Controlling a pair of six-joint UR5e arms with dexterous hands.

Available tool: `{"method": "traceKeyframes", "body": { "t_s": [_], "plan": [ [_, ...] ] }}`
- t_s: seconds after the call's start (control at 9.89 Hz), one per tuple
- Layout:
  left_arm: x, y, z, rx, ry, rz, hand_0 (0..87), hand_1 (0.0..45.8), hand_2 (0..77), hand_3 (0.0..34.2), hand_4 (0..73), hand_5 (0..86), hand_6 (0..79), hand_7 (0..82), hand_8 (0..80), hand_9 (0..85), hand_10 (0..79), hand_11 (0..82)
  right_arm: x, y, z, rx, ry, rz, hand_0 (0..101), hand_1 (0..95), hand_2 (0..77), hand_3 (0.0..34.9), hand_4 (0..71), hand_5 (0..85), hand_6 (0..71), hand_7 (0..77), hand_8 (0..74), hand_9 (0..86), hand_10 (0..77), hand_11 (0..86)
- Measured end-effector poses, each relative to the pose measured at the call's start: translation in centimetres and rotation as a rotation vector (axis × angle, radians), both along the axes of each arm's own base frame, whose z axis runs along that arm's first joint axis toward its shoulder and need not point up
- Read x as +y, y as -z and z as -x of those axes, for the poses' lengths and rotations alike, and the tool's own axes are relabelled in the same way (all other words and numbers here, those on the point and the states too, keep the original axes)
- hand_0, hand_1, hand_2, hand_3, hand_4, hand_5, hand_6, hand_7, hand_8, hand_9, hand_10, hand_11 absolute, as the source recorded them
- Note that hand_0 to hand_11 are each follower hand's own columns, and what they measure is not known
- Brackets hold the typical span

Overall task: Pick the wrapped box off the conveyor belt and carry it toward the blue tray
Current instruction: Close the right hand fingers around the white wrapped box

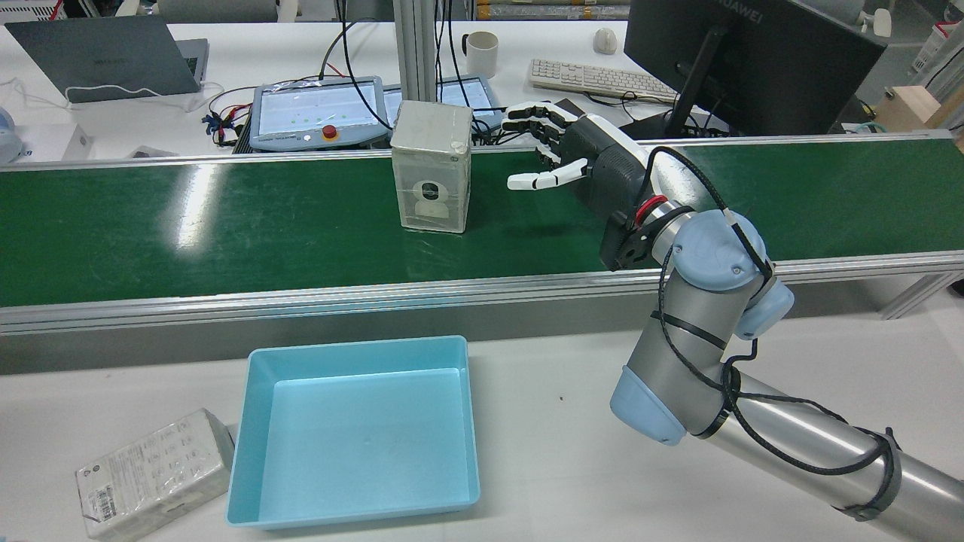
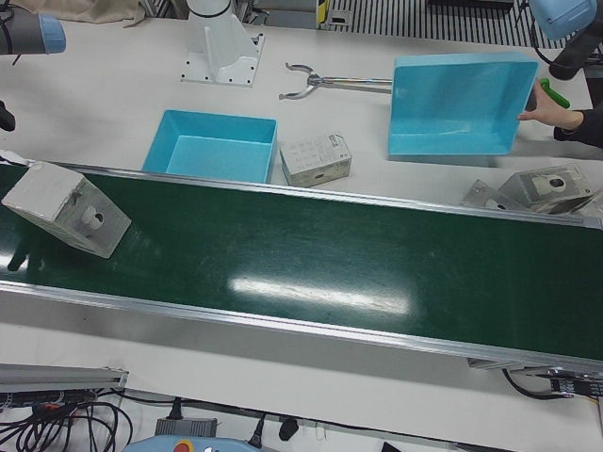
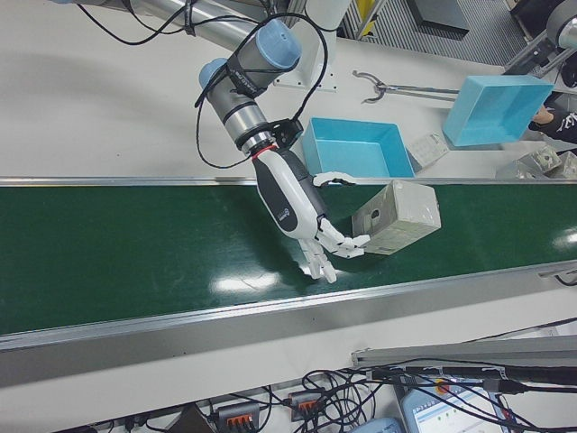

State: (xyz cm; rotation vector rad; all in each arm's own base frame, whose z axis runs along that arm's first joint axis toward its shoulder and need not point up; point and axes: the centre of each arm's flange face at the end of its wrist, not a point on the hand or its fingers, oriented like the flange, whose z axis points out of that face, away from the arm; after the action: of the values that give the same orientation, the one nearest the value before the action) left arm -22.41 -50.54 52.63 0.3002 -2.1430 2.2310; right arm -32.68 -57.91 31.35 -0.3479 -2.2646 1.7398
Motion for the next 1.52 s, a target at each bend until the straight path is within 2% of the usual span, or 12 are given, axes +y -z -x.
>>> {"method": "traceKeyframes", "body": {
  "t_s": [0.2, 0.4, 0.51, 0.61, 0.91, 1.11, 1.31, 1.42, 1.52],
  "plan": [
    [0.0, 0.0, 0.0, 0.0, 0.0, 0.0, 0.0, 0.0, 0.5, 0.0, 0.0, 1.1, 0.0, 0.5, 0.0, 0.0, 0.5, 0.0, 0.0, 0.0, 0.1, 0.0, 0.001, 0.0, 50, 18.5, 19.1, 16.0, 11.5, 32.7, 4.9, 25.1, 0.0, 6.0, 0.0, 1.6],
    [0.0, 0.0, 0.0, 0.0, 0.0, 0.0, 0.0, 0.0, 0.5, 0.0, 0.0, 1.1, 0.0, 0.0, 0.5, 0.0, 0.0, 0.0, 0.0, 0.0, 0.1, 0.0, 0.001, 0.0, 49, 12.0, 13.6, 16.1, 10.4, 32.7, 4.9, 25.1, 0.0, 4.9, 0.0, 1.6],
    [0.0, 0.0, 0.0, 0.0, 0.0, 0.0, 0.0, 0.0, 0.5, 0.0, 0.0, 1.1, 0.0, 0.5, 0.0, 0.0, 0.5, 0.0, 0.0, 0.0, 0.1, -0.001, 0.001, 0.0, 49, 16.4, 12.5, 16.1, 10.4, 32.7, 4.9, 24.5, 0.0, 4.9, 0.0, 1.6],
    [0.0, 0.0, 0.0, 0.0, 0.0, 0.0, 0.0, 0.0, 0.5, 0.0, 0.0, 1.1, 0.0, 0.5, 0.0, 0.0, 0.0, 0.0, 0.0, 0.0, 0.1, -0.001, 0.002, 0.0, 49, 16.4, 12.5, 16.1, 10.4, 32.7, 4.9, 24.5, 0.0, 4.9, 0.0, 1.6],
    [0.0, 0.0, 0.0, 0.0, 0.0, 0.0, 0.0, 0.0, 0.5, 0.0, 0.0, 1.1, 0.0, 0.0, 0.0, 0.0, 0.5, 0.0, -0.1, 0.6, 0.3, -0.003, 0.001, -0.007, 49, 15.3, 14.7, 16.2, 10.4, 32.7, 4.4, 24.0, 0.0, 4.9, 0.0, 1.6],
    [0.0, 0.0, 0.0, 0.0, 0.0, 0.0, 0.0, 0.0, 0.5, 0.0, 0.0, 1.1, 0.0, 0.0, 0.0, 0.0, 0.0, 0.0, -0.4, 1.5, 0.7, -0.004, -0.002, -0.016, 49, 16.9, 20.2, 16.1, 11.5, 32.7, 4.9, 24.0, 0.0, 4.9, 0.0, 1.6],
    [0.0, 0.0, 0.0, 0.0, 0.0, 0.0, 0.0, 0.0, 1.1, 0.0, 0.0, 1.1, 0.0, 0.0, 0.0, 0.0, 0.0, 0.0, -0.7, 2.0, 1.3, -0.003, 0.0, -0.018, 49, 18.0, 21.8, 15.8, 12.0, 33.8, 4.9, 25.1, 0.0, 5.4, 0.0, 1.6],
    [0.0, 0.0, 0.0, 0.0, 0.0, 0.0, 0.0, 0.0, 0.5, 0.0, 0.0, 1.1, 0.0, 0.5, 0.0, 0.0, 0.0, 0.0, -0.6, 2.0, 1.6, -0.001, 0.003, -0.018, 49, 18.0, 21.8, 17.6, 12.0, 33.8, 6.0, 25.6, 0.0, 5.4, 0.0, 1.6],
    [0.0, 0.0, 0.0, 0.0, 0.0, 0.0, 0.0, 0.0, 0.5, 0.0, 0.0, 1.1, 0.0, 0.0, 0.0, 0.0, 0.0, 0.0, -0.7, 1.9, 1.9, 0.004, 0.005, -0.016, 49, 18.0, 21.8, 17.6, 12.0, 33.8, 6.0, 25.6, 0.0, 5.4, 0.0, 1.6]
  ]
}}
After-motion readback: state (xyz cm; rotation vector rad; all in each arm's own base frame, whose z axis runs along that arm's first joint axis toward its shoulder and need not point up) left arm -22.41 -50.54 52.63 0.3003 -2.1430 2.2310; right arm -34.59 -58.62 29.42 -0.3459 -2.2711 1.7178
